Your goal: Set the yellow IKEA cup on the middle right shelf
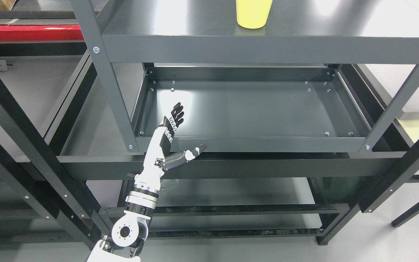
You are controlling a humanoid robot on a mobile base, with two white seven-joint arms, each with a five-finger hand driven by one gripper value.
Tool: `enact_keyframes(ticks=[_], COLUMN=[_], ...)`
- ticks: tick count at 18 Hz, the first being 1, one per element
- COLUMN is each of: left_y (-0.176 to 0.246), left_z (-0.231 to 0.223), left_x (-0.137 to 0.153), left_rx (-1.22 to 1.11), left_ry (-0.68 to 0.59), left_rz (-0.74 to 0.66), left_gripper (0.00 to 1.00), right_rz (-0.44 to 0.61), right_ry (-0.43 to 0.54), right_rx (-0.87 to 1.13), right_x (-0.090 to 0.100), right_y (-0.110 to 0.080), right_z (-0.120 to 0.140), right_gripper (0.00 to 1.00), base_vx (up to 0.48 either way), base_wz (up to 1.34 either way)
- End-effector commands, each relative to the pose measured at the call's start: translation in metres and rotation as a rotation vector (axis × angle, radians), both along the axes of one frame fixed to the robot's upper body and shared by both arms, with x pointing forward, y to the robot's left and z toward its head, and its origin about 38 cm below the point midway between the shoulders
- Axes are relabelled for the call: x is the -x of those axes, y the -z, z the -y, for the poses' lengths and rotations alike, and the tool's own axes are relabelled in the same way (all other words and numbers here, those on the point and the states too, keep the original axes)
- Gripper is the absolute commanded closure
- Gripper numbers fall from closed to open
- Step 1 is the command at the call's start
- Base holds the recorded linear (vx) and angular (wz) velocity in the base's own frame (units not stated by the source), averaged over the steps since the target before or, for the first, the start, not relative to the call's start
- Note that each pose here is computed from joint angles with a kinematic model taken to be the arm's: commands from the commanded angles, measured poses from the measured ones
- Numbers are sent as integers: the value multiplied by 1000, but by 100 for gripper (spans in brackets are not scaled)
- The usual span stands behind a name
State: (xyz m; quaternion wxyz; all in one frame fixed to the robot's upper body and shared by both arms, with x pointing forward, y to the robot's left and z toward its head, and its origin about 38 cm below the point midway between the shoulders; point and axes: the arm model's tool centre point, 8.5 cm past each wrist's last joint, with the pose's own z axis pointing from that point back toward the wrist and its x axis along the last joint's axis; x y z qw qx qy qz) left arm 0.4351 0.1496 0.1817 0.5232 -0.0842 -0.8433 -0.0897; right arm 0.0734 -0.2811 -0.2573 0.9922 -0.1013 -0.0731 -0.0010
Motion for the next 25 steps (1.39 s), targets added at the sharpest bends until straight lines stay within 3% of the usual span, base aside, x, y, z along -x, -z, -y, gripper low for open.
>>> enact_keyframes(ticks=[1, 25], left_y=[0, -7], left_z=[-6, -10], left_x=[0, 0], left_rx=[-16, -9], left_ry=[-5, -15], left_rz=[3, 19], left_gripper=[1, 1], right_rz=[-14, -14], right_ry=[8, 8], right_rx=[12, 12], right_x=[9, 9], right_y=[0, 0], right_z=[10, 10], right_gripper=[1, 1], base_vx=[0, 0], base_wz=[0, 0])
